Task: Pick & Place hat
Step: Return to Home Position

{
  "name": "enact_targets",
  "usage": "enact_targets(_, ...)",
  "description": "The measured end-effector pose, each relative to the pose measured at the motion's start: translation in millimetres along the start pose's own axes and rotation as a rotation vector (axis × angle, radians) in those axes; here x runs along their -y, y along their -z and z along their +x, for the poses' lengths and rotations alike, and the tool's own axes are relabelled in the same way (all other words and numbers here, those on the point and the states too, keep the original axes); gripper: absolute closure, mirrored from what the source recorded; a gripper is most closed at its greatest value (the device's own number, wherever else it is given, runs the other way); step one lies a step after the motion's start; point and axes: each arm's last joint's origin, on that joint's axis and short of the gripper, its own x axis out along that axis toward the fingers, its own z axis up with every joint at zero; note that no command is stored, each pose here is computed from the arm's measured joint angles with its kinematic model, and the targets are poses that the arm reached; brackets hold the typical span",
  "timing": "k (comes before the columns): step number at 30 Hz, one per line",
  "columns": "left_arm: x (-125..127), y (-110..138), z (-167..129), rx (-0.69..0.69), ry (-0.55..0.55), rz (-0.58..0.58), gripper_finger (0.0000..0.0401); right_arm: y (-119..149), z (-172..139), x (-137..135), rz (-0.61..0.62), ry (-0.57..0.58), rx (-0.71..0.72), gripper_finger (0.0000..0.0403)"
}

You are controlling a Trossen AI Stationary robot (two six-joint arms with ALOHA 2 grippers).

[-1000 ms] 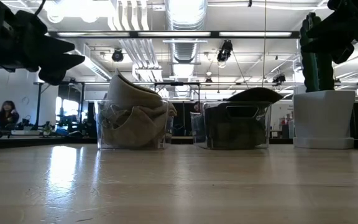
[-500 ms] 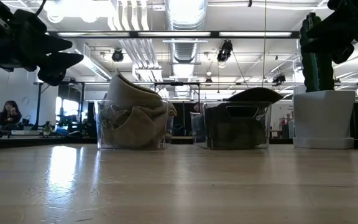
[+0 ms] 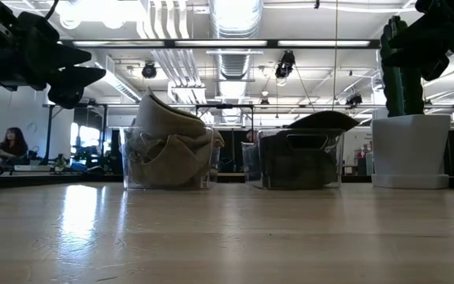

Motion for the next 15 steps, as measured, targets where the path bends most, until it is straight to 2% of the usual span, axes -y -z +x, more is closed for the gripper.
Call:
enact_targets(6, 0.0, -0.2, 0.0, 0.001, 0.0, 0.0, 0.0204, 0.0, 0.0, 0.0, 0.0, 0.0, 0.0, 0.02)
enact_targets(11, 0.0, -0.2, 0.0, 0.001, 0.0, 0.0, 0.0205, -0.1, -0.2, 0.1, -0.056, 0.0, 0.001, 0.02)
enact_targets(15, 0.1, -0.3, 0.0, 0.001, 0.001, 0.0, 0.0204, -1.8, -0.2, -0.8, -0.023, -0.008, 0.015, 0.02)
